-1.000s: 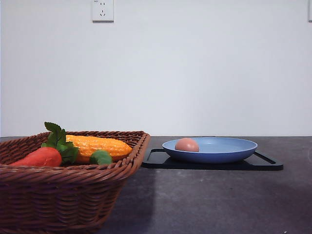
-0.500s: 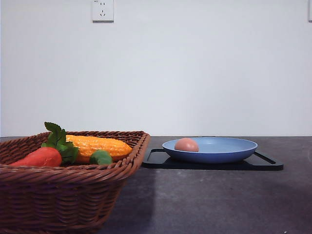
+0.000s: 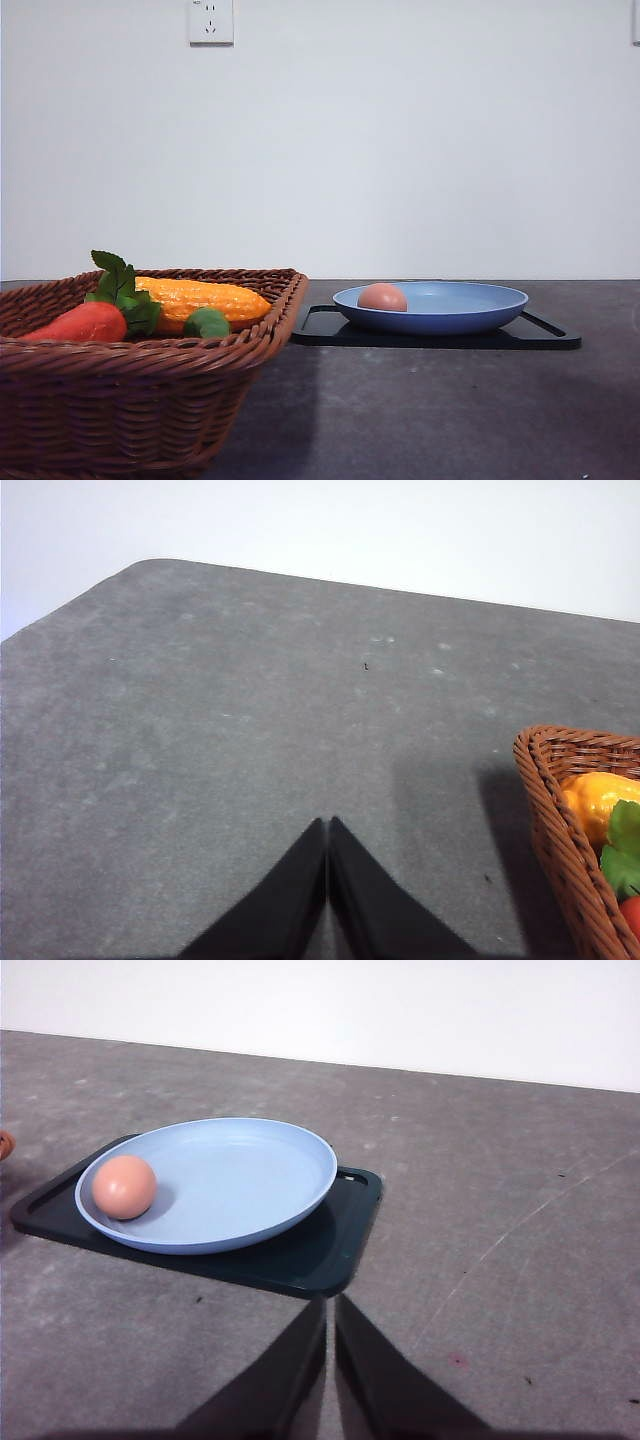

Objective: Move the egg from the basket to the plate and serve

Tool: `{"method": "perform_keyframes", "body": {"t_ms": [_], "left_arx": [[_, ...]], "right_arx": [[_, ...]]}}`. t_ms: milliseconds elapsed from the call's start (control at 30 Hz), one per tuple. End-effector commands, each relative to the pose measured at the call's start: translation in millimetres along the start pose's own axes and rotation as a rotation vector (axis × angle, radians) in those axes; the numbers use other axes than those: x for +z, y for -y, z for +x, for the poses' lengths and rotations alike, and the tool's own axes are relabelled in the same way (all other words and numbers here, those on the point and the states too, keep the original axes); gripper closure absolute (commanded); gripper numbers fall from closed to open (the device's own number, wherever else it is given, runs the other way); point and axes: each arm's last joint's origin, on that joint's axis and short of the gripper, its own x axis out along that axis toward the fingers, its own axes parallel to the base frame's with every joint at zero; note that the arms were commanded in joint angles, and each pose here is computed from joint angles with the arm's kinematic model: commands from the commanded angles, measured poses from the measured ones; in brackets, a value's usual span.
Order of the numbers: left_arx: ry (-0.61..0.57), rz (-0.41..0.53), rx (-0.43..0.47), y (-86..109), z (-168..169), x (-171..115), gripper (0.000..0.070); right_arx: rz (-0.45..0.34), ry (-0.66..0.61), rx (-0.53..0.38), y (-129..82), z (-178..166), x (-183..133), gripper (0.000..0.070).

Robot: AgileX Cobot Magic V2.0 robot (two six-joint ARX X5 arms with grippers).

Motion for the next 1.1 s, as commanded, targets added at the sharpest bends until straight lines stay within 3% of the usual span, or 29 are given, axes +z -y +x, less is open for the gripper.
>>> {"method": "perform_keyframes", "body": {"t_ms": [0,1067], "left_arx": [[-0.030,0.003,0.002,-1.1,2.7,-9.3,0.0700],[-0.030,0.002,0.002,-1.1,2.7,-9.3,0.0700]], "right_arx": [[0.019,-0.010,0.000,0.1,0.7,-2.5,0.0700],[0.019,-0.010,0.000,0.1,0.7,-2.5,0.0700]]}}
